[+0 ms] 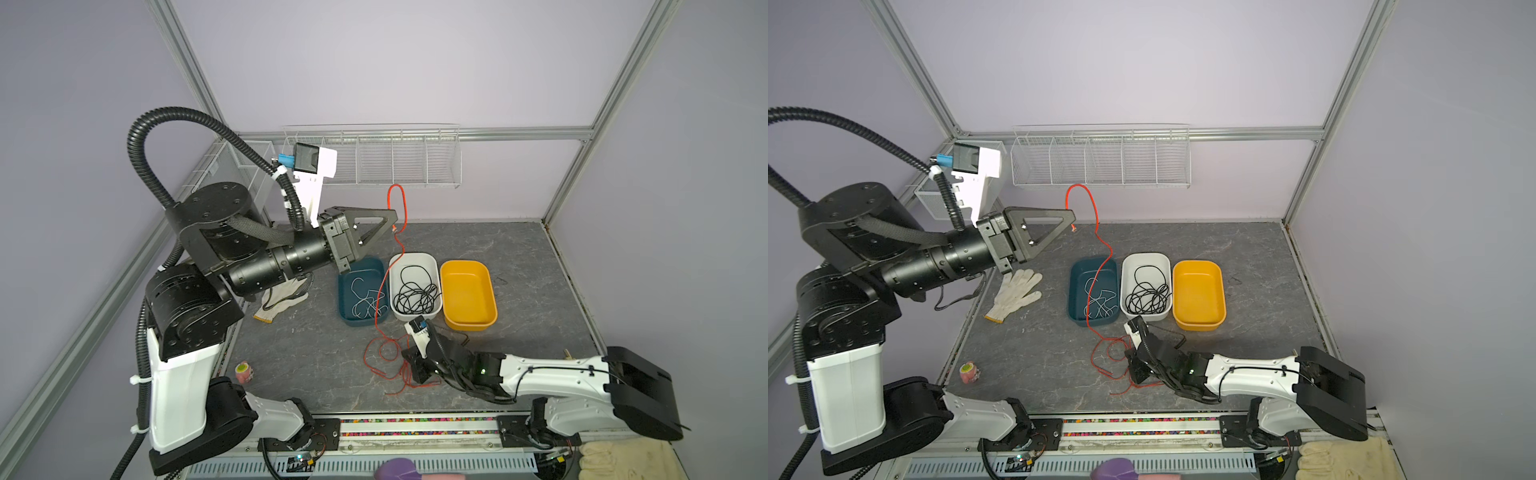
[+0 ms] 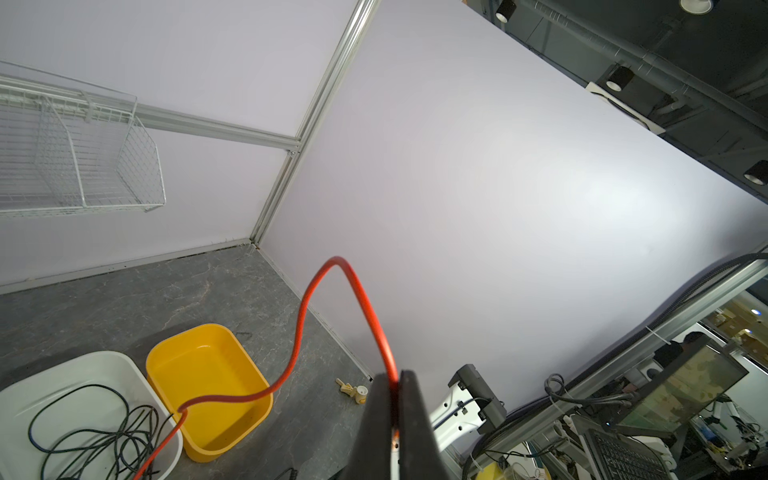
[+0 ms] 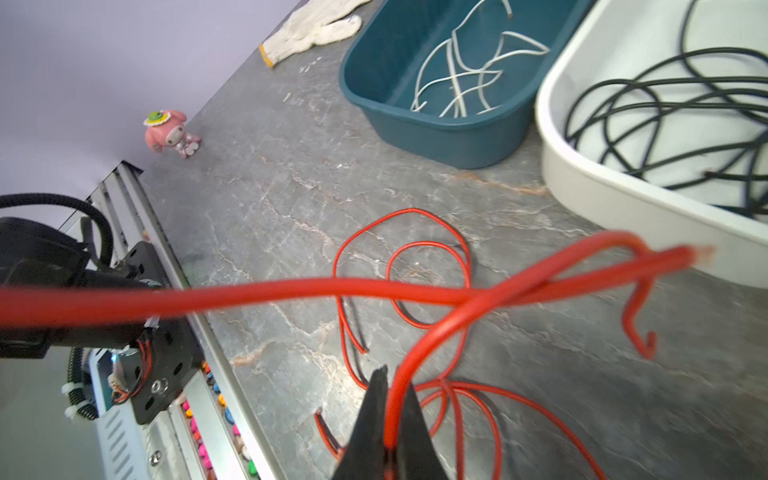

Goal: Untangle the cables
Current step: 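Raise the left gripper with the red wire while the right gripper holds low, then swing the left gripper over the yellow tub, lowering the red wire into it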

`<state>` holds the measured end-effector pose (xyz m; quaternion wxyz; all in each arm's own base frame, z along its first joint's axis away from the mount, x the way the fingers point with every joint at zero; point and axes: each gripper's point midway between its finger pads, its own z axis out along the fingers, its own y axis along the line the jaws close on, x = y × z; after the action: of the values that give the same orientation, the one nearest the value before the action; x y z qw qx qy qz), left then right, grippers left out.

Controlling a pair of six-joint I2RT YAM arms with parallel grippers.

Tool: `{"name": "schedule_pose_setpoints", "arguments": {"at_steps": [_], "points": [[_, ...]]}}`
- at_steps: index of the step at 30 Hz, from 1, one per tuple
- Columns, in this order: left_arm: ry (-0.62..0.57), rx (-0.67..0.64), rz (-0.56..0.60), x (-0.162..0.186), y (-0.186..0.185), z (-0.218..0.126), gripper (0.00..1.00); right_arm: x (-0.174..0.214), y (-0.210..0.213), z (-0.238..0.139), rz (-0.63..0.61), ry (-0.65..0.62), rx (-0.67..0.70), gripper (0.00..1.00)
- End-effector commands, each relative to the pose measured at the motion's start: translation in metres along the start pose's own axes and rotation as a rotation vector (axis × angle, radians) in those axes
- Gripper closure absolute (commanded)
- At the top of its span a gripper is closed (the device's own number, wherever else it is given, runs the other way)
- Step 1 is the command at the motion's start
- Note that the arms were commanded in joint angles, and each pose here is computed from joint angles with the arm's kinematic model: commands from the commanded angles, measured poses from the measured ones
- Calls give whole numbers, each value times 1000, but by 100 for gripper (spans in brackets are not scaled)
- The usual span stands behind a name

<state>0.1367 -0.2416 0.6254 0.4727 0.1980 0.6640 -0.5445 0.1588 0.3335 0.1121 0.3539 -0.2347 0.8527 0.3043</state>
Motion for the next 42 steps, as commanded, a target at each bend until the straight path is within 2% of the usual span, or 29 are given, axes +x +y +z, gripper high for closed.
{"name": "schedule_pose_setpoints", "arguments": {"at_steps": [1, 8, 12, 16, 21, 27, 35, 42], "points": [[-8, -40, 45, -4, -1, -20, 100, 8, -41, -16, 83, -40, 124, 94], [20, -75, 79, 0, 4, -24, 100, 28, -92, -48, 240, -70, 171, 94], [26, -111, 101, 2, 11, -25, 100, 36, -122, -69, 323, -106, 247, 94], [85, -113, 90, 15, 19, -6, 100, 17, -110, -95, 283, -166, 167, 94], [134, -103, 82, 25, 28, 25, 100, -17, -104, -144, 219, -268, 168, 94], [104, -41, 94, 16, 24, 62, 100, -21, -101, -169, 187, -281, 158, 94], [63, 88, 82, 8, 17, 122, 100, -41, -83, -215, 135, -370, 59, 94], [102, 67, 99, 30, 45, 176, 100, -53, -79, -250, 113, -429, 36, 94]]}}
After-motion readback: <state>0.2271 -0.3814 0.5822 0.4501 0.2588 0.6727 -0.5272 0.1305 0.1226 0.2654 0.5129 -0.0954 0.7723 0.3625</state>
